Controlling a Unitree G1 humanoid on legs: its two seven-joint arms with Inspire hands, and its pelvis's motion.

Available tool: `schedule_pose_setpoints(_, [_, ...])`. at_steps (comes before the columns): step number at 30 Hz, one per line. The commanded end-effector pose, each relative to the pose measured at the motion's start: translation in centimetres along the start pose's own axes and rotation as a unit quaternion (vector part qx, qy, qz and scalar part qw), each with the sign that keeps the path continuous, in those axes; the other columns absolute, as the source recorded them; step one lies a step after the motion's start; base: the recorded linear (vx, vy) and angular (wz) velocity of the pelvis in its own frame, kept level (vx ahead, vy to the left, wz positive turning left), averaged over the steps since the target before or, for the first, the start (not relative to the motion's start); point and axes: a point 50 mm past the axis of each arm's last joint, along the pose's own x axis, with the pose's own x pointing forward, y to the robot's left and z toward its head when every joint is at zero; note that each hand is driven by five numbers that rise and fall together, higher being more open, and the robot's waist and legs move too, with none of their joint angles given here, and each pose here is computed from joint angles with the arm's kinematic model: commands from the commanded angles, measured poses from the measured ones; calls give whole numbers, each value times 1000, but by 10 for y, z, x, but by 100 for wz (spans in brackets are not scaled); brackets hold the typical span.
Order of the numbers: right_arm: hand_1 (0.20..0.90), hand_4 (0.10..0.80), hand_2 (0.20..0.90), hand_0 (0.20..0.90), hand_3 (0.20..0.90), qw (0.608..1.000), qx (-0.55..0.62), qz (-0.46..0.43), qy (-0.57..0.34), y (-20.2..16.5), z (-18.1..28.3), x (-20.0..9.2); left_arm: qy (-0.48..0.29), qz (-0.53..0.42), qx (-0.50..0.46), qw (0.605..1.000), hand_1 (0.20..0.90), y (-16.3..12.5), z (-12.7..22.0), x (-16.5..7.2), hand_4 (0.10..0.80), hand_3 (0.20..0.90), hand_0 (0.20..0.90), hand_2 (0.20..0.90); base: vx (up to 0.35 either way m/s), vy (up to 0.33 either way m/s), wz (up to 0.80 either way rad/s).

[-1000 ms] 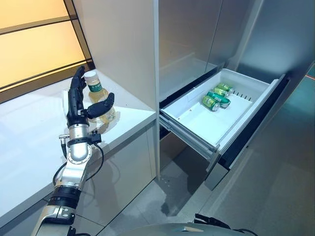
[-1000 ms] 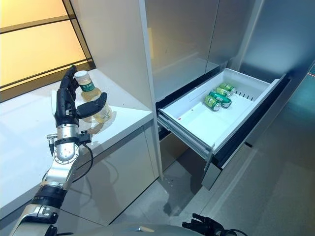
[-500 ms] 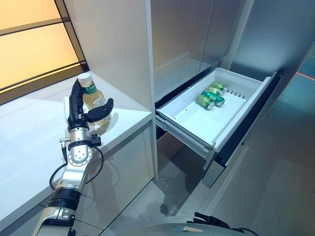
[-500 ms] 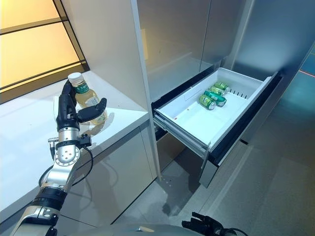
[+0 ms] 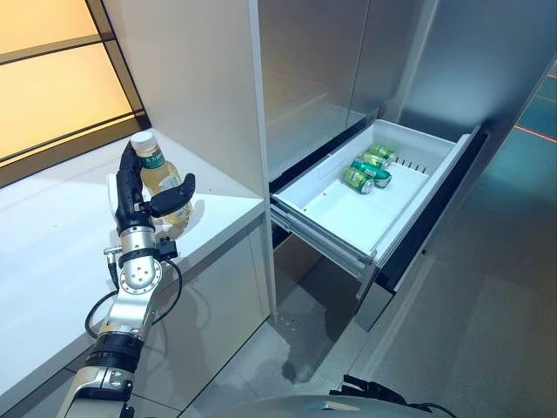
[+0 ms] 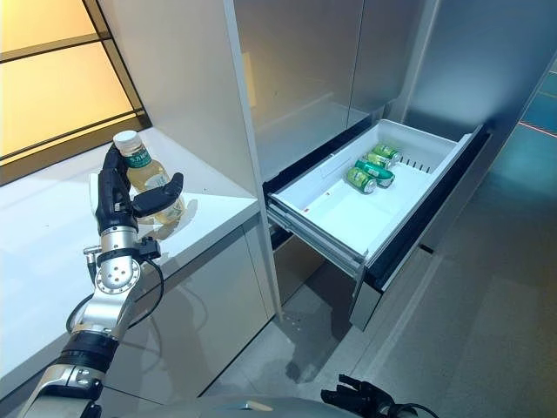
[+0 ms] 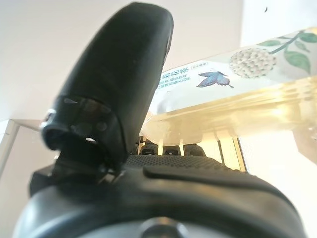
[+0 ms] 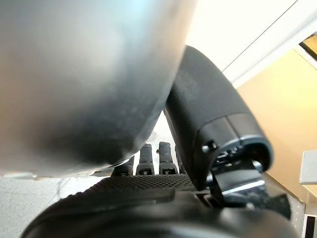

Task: Put drinks into fridge and close the fridge

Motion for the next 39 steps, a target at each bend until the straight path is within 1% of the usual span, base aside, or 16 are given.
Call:
schedule_pose_setpoints(1, [900, 800, 900, 900, 900, 998, -11, 27, 47, 5, -23, -1, -102, 21, -54, 993, 300, -7, 44, 37, 100, 200, 300, 300, 0, 0, 0])
schedule_pose_setpoints(8, [900, 800, 900, 900, 900, 998, -19, 38, 38, 8, -16, 0, -107, 11, -45, 993, 300, -11, 46, 36, 100, 200, 300, 300, 0, 0, 0])
schedule_pose_setpoints(12, [900, 800, 900, 900, 900, 998, -25, 57, 11, 14, -2, 2, -111, -1, -49, 993, 300, -13, 49, 37, 100, 200, 300, 300, 0, 0, 0])
schedule_pose_setpoints(15, [900, 800, 900, 900, 900, 994, -67, 77, -31, 22, 20, 4, -122, -20, -73, 990, 300, -17, 55, 36, 100, 200, 300, 300, 0, 0, 0])
schedule_pose_setpoints(19, [900, 800, 900, 900, 900, 982, -103, 123, -98, 41, 53, 2, -151, -50, -109, 981, 300, -24, 68, 33, 100, 200, 300, 300, -38, -31, -1])
schedule_pose_setpoints(22, [900, 800, 900, 900, 900, 966, -118, 173, -154, 66, 82, -3, -188, -75, -126, 971, 300, -32, 81, 27, 100, 200, 300, 300, -46, -33, 0])
schedule_pose_setpoints(28, [900, 800, 900, 900, 900, 939, -97, 255, -211, 105, 117, -21, -267, -117, -156, 944, 300, -39, 111, 17, 100, 200, 300, 300, -46, -31, 1])
schedule_pose_setpoints(30, [900, 800, 900, 900, 900, 918, -80, 318, -223, 121, 127, -33, -301, -139, -168, 928, 300, -40, 124, 12, 100, 200, 300, 300, -50, -29, 0])
schedule_pose_setpoints(33, [900, 800, 900, 900, 900, 869, -41, 399, -290, 142, 154, -59, -341, -171, -193, 904, 300, -41, 139, 3, 100, 200, 300, 300, -46, -20, 2])
schedule_pose_setpoints(34, [900, 800, 900, 900, 900, 861, -34, 410, -299, 145, 158, -63, -347, -177, -198, 900, 300, -42, 141, 2, 100, 200, 300, 300, -49, -11, 1])
schedule_pose_setpoints(35, [900, 800, 900, 900, 900, 842, -37, 424, -330, 149, 168, -74, -365, -190, -209, 887, 300, -41, 148, -3, 100, 200, 300, 300, -48, -7, 1])
schedule_pose_setpoints(36, [900, 800, 900, 900, 900, 833, -45, 428, -348, 150, 174, -80, -375, -198, -217, 879, 300, -40, 152, -5, 100, 200, 300, 300, -51, -7, 1])
schedule_pose_setpoints(37, [900, 800, 900, 900, 900, 823, -59, 430, -366, 152, 180, -87, -384, -204, -222, 873, 300, -39, 156, -7, 100, 200, 300, 300, -52, -6, 0])
schedule_pose_setpoints(39, [900, 800, 900, 900, 900, 792, -121, 407, -438, 150, 202, -115, -407, -232, -242, 850, 300, -36, 167, -14, 100, 200, 300, 300, -56, -7, 0])
